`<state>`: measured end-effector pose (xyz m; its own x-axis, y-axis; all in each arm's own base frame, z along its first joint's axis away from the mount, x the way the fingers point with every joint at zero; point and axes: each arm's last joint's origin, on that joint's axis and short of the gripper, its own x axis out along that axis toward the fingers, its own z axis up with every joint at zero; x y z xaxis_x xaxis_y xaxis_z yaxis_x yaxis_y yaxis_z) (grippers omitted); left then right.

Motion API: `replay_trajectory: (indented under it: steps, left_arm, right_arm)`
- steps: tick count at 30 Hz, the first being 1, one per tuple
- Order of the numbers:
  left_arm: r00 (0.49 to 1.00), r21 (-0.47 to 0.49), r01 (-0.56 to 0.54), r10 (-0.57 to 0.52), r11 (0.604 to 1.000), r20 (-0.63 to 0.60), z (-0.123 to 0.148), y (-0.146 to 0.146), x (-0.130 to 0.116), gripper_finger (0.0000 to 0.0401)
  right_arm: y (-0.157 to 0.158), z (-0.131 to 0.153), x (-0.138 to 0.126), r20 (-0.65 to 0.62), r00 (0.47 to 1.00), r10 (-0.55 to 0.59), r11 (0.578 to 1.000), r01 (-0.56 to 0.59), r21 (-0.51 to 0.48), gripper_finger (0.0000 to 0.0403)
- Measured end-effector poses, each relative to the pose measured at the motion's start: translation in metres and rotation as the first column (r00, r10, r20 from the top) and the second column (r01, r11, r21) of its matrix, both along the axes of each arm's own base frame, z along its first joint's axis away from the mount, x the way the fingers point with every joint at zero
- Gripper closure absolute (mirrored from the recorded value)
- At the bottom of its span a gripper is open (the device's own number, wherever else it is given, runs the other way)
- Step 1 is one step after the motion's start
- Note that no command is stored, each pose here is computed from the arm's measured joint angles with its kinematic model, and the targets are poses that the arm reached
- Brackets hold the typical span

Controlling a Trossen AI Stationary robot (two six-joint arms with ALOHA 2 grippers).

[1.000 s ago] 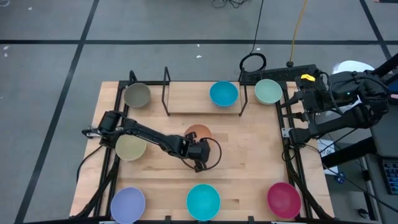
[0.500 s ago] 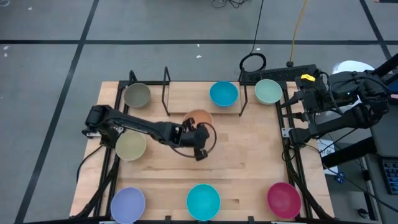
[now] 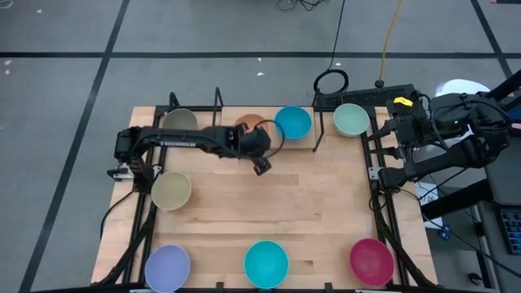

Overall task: Place and stack bowls onto a shelf
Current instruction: Put the orange bowl on the shelf

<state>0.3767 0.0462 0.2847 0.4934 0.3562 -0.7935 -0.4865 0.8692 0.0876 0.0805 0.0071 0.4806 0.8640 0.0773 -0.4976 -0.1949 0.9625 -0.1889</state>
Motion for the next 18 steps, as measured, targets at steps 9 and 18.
replay_trajectory:
  steps: [9,18]
  left_arm:
    - [0.997,-0.048,-0.077,0.077,0.996,-0.015,-0.001,0.052,-0.011,0.0390]
    - [0.996,-0.057,-0.093,0.092,0.994,-0.022,-0.001,0.075,-0.018,0.0391]
  right_arm:
    - [0.000,0.000,0.000,0.000,1.000,0.000,1.000,0.000,0.000,0.0287]
    - [0.000,0.000,0.000,0.000,1.000,0.001,1.000,-0.001,-0.001,0.0287]
